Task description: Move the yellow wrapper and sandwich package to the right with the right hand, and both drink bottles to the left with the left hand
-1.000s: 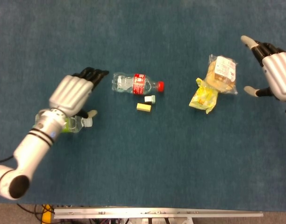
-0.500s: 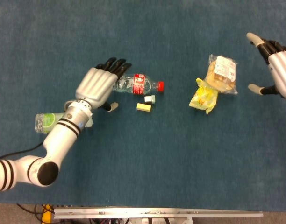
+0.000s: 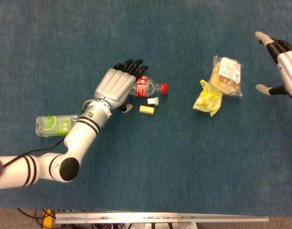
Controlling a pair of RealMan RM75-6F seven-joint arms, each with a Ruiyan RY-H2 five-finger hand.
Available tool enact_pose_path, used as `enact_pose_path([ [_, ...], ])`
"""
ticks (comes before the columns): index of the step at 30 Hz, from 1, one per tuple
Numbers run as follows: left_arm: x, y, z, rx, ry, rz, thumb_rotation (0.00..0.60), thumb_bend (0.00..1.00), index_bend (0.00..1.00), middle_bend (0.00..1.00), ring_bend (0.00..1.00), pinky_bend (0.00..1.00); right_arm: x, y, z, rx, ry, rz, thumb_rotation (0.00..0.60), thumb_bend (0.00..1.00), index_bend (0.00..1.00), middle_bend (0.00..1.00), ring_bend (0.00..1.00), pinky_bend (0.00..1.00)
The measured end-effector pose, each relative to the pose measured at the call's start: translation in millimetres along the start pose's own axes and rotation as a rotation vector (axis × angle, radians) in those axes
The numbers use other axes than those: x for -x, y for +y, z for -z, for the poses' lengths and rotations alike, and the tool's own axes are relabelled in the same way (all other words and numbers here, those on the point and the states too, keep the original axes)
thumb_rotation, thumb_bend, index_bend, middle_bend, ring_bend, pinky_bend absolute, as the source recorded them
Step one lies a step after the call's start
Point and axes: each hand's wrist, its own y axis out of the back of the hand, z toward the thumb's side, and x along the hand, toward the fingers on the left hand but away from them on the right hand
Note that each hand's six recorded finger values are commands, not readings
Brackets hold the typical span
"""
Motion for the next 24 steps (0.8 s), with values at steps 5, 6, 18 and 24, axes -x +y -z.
enact_pose_path([
  [5,-10,-3,1,-0.009,0.021,-0.009,0.600,0.20,0.15,0.10,0.00,0.15,0,0,4,-0.001,-0.009,-0.001,0.600,0.04,0.00,0.25,0.26,0.44],
  [6,-12,-4,2,-0.009,0.024,-0.011,0.600,0.20,0.16,0.11,0.01,0.15,0,0,5,-0.001,-0.010,-0.001,0.600,0.04,0.00,0.25,0.26,0.44],
  [18,-28,-7,7,0.039,0.060,-0.048,0.600,0.20,0.29,0.21,0.11,0.16,-1,0,8,0.004,-0.018,-0.005,0.600,0.04,0.00,0.25,0.26,0.44],
  [24,-30,-13,12,0.039,0.069,-0.038,0.600,0.21,0.33,0.28,0.20,0.24,-2,0,11,0.005,-0.026,-0.004,0.600,0.04,0.00,0.25,0.26,0.44],
])
